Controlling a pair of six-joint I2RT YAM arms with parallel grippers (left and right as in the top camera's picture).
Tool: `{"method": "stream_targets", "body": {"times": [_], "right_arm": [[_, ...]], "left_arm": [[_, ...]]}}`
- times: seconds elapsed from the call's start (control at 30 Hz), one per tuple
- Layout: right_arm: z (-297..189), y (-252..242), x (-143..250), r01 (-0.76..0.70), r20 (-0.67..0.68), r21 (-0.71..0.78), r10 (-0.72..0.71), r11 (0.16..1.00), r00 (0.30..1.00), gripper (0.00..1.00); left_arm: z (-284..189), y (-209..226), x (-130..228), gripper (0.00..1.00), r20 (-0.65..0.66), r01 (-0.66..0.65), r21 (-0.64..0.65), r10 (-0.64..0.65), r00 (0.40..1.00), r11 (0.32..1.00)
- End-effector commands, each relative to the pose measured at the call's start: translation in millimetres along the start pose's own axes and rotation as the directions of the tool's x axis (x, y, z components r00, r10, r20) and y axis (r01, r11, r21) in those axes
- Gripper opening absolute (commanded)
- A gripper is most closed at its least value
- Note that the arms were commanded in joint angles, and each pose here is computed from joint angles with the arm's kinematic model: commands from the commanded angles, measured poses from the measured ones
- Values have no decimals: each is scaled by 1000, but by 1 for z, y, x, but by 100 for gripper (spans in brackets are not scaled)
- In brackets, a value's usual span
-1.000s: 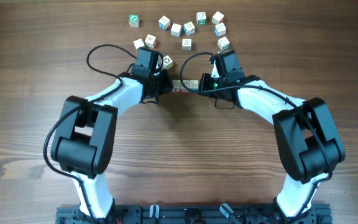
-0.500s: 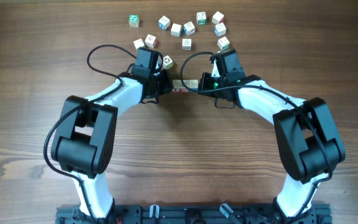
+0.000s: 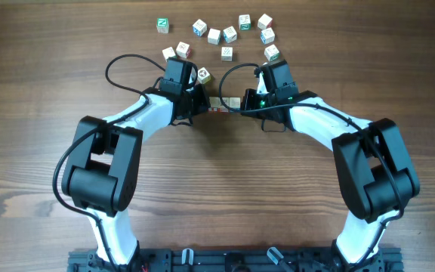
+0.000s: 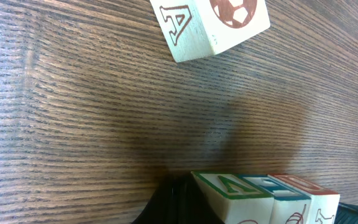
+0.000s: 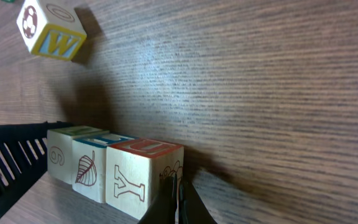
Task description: Form a horizontal line
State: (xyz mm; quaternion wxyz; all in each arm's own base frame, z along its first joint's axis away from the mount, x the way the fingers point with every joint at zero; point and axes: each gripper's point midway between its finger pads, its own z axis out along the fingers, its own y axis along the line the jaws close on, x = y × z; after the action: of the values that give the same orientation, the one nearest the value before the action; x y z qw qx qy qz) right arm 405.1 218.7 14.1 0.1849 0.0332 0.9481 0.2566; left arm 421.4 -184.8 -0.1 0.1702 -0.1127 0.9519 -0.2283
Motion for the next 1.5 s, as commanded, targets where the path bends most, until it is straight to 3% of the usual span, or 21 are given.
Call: {"method": "stream_targets", "body": {"times": [0.0, 0.6, 0.9, 1.47], "right_arm": [[-6, 17, 1, 36, -10, -60, -36, 998, 999, 5], [-6, 9, -2, 32, 8, -17, -32, 999, 999, 5], [-7, -11, -7, 20, 43, 95, -25, 995, 999, 4], [-6, -2, -7, 124, 33, 53, -126, 991, 992, 5]], "left_arm": [[16, 16, 27, 4, -82, 0, -29, -2, 997, 1000], [15, 17, 29, 7, -88, 1, -34, -4, 996, 999], [15, 25, 29, 18, -84, 3, -76, -10, 996, 997], [13, 40, 31, 8, -77, 5, -151, -17, 997, 989]]}}
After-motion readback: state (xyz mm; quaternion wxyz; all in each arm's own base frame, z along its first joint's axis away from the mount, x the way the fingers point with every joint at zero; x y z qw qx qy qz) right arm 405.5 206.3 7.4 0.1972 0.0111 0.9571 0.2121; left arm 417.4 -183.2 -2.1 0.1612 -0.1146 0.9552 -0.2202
